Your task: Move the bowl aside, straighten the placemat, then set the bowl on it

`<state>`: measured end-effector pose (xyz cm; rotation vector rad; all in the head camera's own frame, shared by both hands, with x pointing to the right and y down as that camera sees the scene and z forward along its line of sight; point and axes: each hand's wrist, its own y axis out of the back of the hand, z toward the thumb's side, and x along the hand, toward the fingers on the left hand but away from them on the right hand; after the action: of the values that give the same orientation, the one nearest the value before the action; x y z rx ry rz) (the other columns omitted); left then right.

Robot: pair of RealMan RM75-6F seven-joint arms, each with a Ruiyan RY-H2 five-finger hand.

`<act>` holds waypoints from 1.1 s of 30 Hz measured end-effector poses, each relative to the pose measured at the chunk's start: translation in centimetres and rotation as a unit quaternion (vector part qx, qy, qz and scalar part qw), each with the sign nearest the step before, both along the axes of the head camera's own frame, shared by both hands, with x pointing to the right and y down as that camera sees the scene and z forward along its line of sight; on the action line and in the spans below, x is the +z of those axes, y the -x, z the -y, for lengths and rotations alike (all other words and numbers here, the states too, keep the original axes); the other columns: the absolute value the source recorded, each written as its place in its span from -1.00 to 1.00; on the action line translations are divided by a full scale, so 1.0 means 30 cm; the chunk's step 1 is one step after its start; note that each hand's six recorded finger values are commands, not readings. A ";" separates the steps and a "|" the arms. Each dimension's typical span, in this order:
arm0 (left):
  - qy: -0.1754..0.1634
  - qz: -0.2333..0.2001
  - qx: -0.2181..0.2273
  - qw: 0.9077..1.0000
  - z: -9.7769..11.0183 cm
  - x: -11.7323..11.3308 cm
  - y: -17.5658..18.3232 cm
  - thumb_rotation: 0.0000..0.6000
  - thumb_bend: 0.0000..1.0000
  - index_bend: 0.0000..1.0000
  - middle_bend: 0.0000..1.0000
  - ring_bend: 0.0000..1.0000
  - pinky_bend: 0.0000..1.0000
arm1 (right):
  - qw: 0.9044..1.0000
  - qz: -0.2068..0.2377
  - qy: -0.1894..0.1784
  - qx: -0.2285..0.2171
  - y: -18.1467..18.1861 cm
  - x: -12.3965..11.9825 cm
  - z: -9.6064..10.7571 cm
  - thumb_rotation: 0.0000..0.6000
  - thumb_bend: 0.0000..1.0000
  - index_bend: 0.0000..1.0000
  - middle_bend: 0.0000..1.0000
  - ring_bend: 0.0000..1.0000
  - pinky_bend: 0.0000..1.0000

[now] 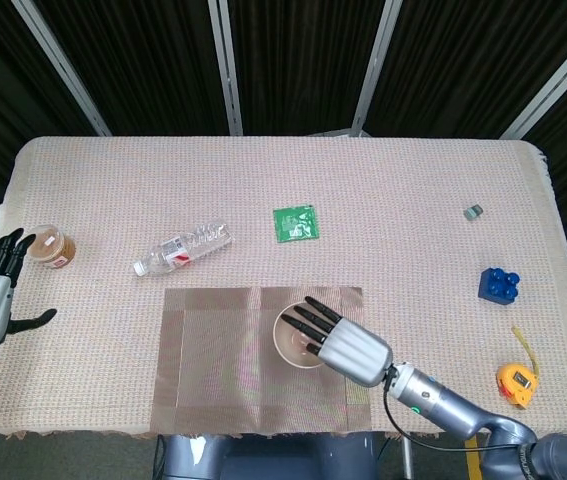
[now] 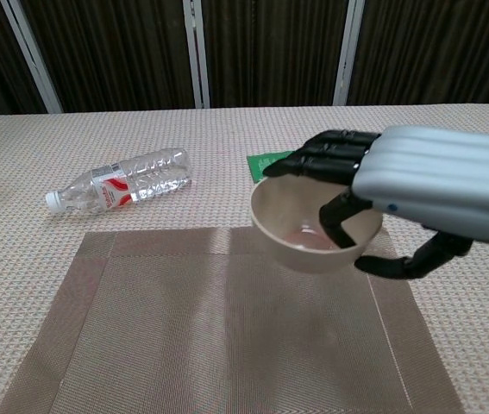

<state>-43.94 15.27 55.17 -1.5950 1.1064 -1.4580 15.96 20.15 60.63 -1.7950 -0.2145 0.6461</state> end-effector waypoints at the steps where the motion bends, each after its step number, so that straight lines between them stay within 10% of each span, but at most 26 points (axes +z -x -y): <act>1: 0.000 0.000 -0.001 1.000 0.001 0.000 0.001 1.00 -0.98 -1.00 -1.00 -1.00 -1.00 | 1.000 -0.002 0.004 -0.008 0.019 0.011 -0.012 1.00 -0.29 0.31 -1.00 -1.00 -1.00; 21: 0.006 -0.007 -0.002 1.000 0.006 0.005 0.007 1.00 -0.98 -1.00 -1.00 -1.00 -1.00 | 0.999 -0.028 0.011 -0.029 0.200 0.166 -0.063 1.00 -0.29 0.28 -1.00 -1.00 -1.00; 26: 0.004 -0.006 -0.001 1.000 0.007 0.003 0.006 1.00 -0.98 -1.00 -1.00 -1.00 -1.00 | 0.999 -0.035 0.008 -0.032 0.212 0.183 -0.071 1.00 -0.98 -0.91 -1.00 -1.00 -1.00; 33: 0.008 -0.006 -0.002 1.000 0.005 0.007 0.008 1.00 -0.98 -1.00 -1.00 -1.00 -1.00 | 0.998 -0.046 0.007 -0.036 0.201 0.175 -0.074 1.00 -1.00 -1.00 -1.00 -1.00 -1.00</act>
<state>-44.17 15.12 55.37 -1.6156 1.1082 -1.4646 9.94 22.36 65.87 -1.7734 -0.0838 0.6791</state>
